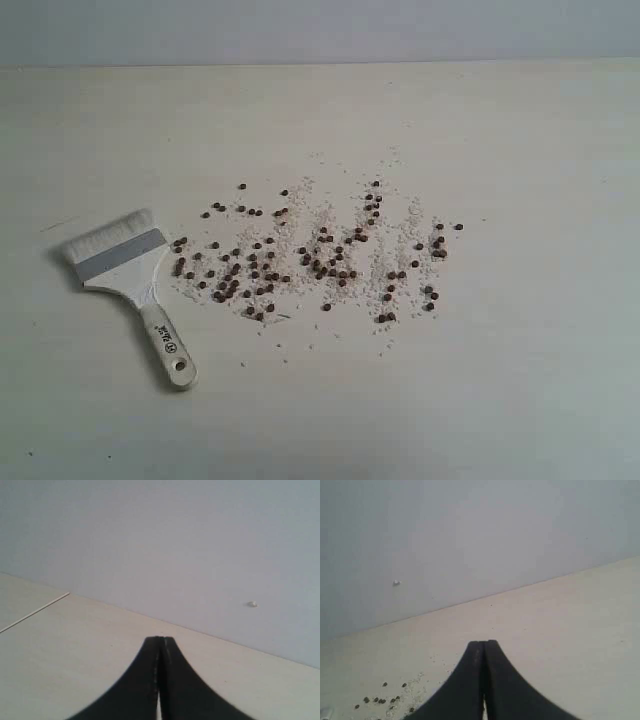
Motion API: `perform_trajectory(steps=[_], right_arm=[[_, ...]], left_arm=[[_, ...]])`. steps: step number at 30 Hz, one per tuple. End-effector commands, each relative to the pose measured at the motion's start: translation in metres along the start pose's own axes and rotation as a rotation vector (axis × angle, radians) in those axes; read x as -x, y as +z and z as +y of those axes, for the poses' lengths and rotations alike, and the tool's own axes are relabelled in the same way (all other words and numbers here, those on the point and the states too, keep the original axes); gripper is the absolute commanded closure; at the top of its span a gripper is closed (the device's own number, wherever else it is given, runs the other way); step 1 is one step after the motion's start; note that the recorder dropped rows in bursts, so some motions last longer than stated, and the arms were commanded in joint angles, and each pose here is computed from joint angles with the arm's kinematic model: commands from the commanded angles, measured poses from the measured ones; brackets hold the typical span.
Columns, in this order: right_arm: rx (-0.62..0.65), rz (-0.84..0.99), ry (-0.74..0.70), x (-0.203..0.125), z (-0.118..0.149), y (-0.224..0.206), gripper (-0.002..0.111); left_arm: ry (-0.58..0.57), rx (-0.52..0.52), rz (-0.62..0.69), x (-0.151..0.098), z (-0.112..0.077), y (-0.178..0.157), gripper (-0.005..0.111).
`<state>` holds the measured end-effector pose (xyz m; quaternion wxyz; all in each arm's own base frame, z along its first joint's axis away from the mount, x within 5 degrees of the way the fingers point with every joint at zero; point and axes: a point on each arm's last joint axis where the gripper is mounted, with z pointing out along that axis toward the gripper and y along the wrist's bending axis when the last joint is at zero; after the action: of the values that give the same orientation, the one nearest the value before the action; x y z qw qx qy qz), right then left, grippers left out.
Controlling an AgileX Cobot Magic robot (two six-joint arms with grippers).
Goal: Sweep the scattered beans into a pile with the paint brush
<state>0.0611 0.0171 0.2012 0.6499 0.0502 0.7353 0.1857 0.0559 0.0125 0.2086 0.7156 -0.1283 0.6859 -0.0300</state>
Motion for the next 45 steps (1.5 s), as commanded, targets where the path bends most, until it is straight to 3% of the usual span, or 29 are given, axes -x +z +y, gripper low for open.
perform_trajectory(steps=[1, 16, 21, 26, 29, 33, 39, 41, 45], right_arm=[[-0.027, -0.039, 0.000, 0.002, -0.003, 0.000, 0.108], [-0.080, -0.112, 0.017, 0.009, -0.008, -0.001, 0.108], [-0.080, -0.149, 0.286, 0.011, -0.009, -0.001, 0.108], [-0.136, -0.213, 0.244, 0.016, -0.015, -0.003, 0.108], [-0.059, -0.187, 0.293, 0.024, -0.004, -0.004, 0.108], [0.077, -0.199, 0.189, 0.059, 0.021, -0.013, 0.108], [0.121, -0.245, 0.066, 0.114, 0.043, -0.015, 0.108], [0.135, -0.173, -0.050, 0.131, 0.052, 0.001, 0.108], [0.215, 0.168, -0.295, 0.143, 0.064, 0.054, 0.108]], left_arm=[[-0.007, 0.000, 0.000, -0.001, 0.000, 0.000, 0.107], [-0.007, 0.000, 0.000, -0.001, 0.000, 0.000, 0.107], [-0.007, 0.000, 0.000, -0.001, 0.000, 0.000, 0.107], [-0.007, 0.000, 0.000, -0.001, 0.000, 0.000, 0.107], [-0.007, 0.000, 0.000, -0.001, 0.000, 0.000, 0.107], [-0.007, 0.000, 0.000, -0.001, 0.000, 0.000, 0.107], [-0.007, 0.000, 0.000, -0.001, 0.000, 0.000, 0.107], [-0.007, 0.000, 0.000, -0.001, 0.000, 0.000, 0.107], [-0.007, 0.000, 0.000, -0.001, 0.000, 0.000, 0.107]])
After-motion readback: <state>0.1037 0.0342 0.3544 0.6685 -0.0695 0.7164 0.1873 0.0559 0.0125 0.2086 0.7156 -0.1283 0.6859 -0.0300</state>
